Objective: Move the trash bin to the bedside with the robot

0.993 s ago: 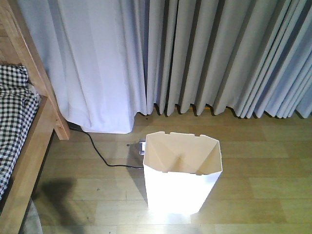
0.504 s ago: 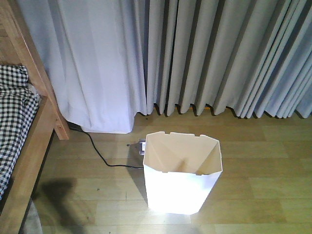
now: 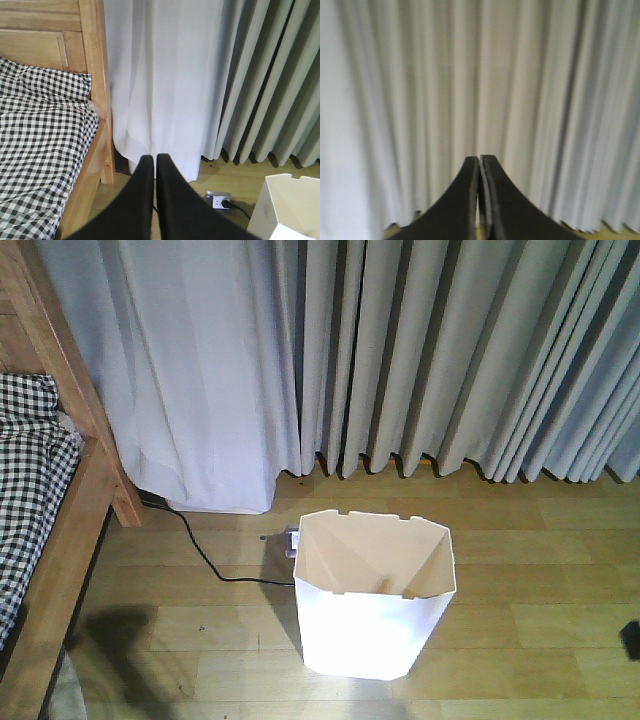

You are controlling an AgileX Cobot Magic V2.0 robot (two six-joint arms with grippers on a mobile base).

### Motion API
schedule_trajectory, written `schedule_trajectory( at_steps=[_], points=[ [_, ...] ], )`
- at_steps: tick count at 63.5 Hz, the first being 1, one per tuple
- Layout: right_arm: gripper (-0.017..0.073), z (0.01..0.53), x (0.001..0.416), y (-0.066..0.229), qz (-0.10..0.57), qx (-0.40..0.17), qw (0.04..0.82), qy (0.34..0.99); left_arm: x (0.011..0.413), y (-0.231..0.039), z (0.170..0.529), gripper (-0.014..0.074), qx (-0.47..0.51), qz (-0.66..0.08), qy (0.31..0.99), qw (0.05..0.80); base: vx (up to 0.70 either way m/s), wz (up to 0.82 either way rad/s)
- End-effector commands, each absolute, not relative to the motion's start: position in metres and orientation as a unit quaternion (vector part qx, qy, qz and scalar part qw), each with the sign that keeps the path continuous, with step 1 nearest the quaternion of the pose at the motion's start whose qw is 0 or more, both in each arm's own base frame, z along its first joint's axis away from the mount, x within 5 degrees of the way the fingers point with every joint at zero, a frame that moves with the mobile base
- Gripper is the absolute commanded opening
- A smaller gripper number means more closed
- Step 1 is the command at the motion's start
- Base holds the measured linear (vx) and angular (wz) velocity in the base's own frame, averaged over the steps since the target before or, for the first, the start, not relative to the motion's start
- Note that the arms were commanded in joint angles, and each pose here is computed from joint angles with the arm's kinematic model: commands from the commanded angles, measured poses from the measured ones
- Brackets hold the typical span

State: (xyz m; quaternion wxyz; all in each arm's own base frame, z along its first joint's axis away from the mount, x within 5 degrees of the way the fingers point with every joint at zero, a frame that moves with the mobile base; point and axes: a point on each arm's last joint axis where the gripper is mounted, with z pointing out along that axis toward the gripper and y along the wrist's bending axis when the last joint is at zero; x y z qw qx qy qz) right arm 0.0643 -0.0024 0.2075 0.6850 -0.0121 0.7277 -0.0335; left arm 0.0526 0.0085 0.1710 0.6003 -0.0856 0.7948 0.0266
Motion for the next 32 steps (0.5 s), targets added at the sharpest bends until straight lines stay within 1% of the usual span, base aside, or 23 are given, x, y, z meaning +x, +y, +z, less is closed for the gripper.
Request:
schedule_trajectory(
  at_steps=[1, 9, 15, 32],
  points=[
    [-0.0009, 0.2128, 0.0617, 0.0002, -0.020, -0.019, 0.730, 0.683, 0.0535, 0.0082, 0.1764, -0.0006, -0.084, 0.024, 0.771, 0.631, 0.00, 0.00],
    [-0.0009, 0.2058, 0.0556, -0.0001, -0.010, -0.006, 0.745, 0.667, 0.0535, 0.0082, 0.1764, -0.0006, -0.084, 0.024, 0.771, 0.631, 0.00, 0.00],
    [-0.0009, 0.2052, 0.0556, -0.0002, -0.018, -0.012, 0.742, 0.670, 0.0535, 0.0082, 0.1764, -0.0006, -0.084, 0.024, 0.771, 0.631, 0.00, 0.00],
    [-0.0009, 0.2051, 0.0556, -0.0005, -0.006, 0.000, 0.742, 0.670, 0.0535, 0.0082, 0.1764, -0.0006, -0.084, 0.024, 0.771, 0.631, 0.00, 0.00]
  ],
)
